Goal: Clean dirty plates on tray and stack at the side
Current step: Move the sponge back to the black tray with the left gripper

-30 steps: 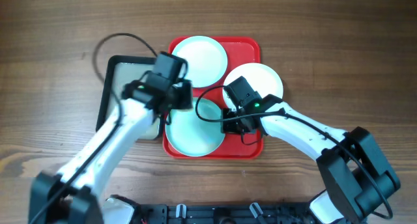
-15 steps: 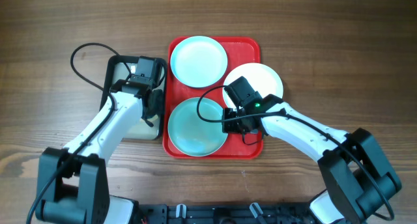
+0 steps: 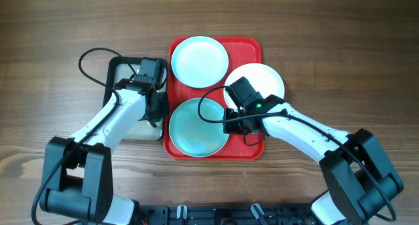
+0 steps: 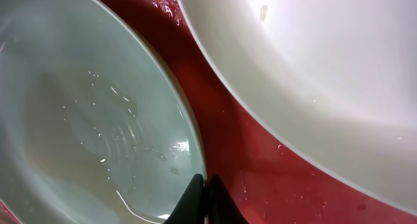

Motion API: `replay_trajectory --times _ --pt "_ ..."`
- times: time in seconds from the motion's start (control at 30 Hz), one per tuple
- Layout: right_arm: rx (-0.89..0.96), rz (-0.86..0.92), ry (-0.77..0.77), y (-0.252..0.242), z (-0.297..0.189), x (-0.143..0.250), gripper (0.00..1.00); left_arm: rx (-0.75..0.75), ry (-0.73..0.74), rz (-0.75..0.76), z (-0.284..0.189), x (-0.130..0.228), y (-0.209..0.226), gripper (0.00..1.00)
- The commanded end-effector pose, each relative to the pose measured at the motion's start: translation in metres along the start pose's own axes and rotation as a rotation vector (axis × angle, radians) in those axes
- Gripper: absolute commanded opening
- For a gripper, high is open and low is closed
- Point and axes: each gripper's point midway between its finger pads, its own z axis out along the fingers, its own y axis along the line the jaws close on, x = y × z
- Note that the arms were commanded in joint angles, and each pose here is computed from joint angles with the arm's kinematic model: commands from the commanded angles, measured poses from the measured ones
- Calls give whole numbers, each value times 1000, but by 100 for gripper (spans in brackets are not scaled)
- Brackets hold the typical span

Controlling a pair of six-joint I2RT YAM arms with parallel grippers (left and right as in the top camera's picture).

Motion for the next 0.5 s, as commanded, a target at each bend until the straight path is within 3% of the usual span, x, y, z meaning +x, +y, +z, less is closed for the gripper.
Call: replay_trajectory --times 0.0,0.2,0.37,0.47 --pt "-8 -14 -47 5 -10 -11 4 65 33 1 2 6 -10 4" --pt "-9 -15 -48 6 -10 -12 4 16 -24 24 -3 -6 -1 4" --pt "-8 -14 -47 6 -10 -12 5 -50 -231 -9 -54 -43 14 4" --pt "5 -11 -43 2 -7 -11 11 -24 -354 -74 -92 -53 19 4"
